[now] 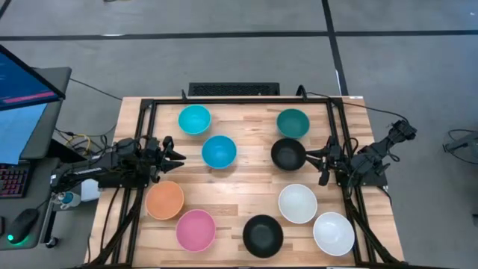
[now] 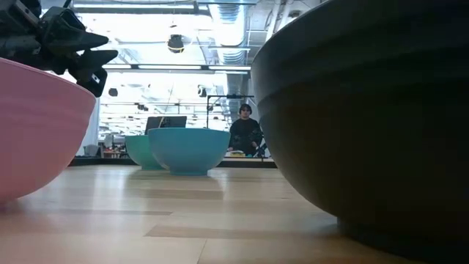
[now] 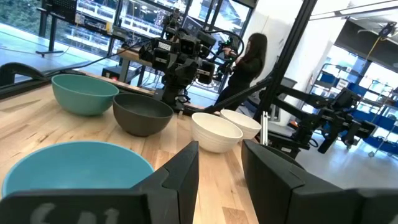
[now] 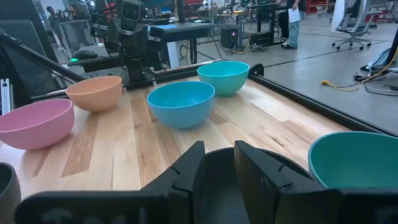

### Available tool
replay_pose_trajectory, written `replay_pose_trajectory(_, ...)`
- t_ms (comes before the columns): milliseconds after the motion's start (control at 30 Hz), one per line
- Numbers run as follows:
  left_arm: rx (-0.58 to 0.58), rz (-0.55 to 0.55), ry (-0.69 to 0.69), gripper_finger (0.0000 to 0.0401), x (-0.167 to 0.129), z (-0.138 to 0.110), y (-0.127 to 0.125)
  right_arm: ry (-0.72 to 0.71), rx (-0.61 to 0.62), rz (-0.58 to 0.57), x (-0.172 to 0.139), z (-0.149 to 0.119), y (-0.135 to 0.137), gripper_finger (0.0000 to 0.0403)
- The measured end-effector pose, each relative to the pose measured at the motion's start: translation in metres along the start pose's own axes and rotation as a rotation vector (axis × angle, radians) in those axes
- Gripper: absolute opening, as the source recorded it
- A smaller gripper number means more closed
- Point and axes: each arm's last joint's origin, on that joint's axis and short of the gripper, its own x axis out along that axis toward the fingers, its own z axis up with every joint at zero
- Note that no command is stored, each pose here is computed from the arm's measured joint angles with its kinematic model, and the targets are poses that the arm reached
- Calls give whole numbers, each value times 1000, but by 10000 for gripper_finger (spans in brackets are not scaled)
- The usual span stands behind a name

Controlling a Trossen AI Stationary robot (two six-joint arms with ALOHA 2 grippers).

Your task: Nest bowls inside each other

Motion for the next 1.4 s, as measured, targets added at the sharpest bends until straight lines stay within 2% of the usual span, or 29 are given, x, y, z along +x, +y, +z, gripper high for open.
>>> replay_pose_trajectory(233, 14, 0, 0, 112, 0, 0, 0, 0, 0, 0, 0, 0, 0, 111)
replay_pose_trajectory(367, 213, 54, -11, 112, 0, 0, 2, 0, 0, 0, 0, 0, 0, 111)
replay_pose_trajectory(433, 271, 97, -32, 112, 0, 2, 2, 0, 0, 0, 0, 0, 0, 111)
replay_pose_trajectory(500, 261, 134, -86, 112, 0, 6, 2, 0, 0, 0, 0, 0, 0, 111)
replay_pose_trajectory(600, 182, 220, -182, 112, -2, 17, 1, -1, -44, -7, 0, 0, 0, 111)
replay_pose_trajectory(700, 211, 310, -265, 112, -7, 37, -5, -14, -117, -8, 0, 2, 0, 111)
replay_pose_trajectory(800, 263, 336, -261, 112, -11, 59, -14, -111, -12, -25, 0, 15, 1, 111)
replay_pose_trajectory(900, 208, 359, -163, 112, -9, 76, -19, -225, 114, -21, -5, 39, -1, 111)
replay_pose_trajectory(967, 175, 376, -112, 112, -5, 91, -24, -281, 116, -19, -11, 57, -4, 111)
replay_pose_trajectory(1100, 211, 398, -26, 112, 15, 127, -30, -367, 6, -7, -27, 97, -13, 111)
replay_pose_trajectory(1267, 217, 392, -52, 112, 41, 182, -41, -449, 103, 4, -51, 143, -31, 111)
replay_pose_trajectory(1400, 179, 366, -113, 112, 54, 221, -52, -407, 94, 36, -63, 159, -40, 111)
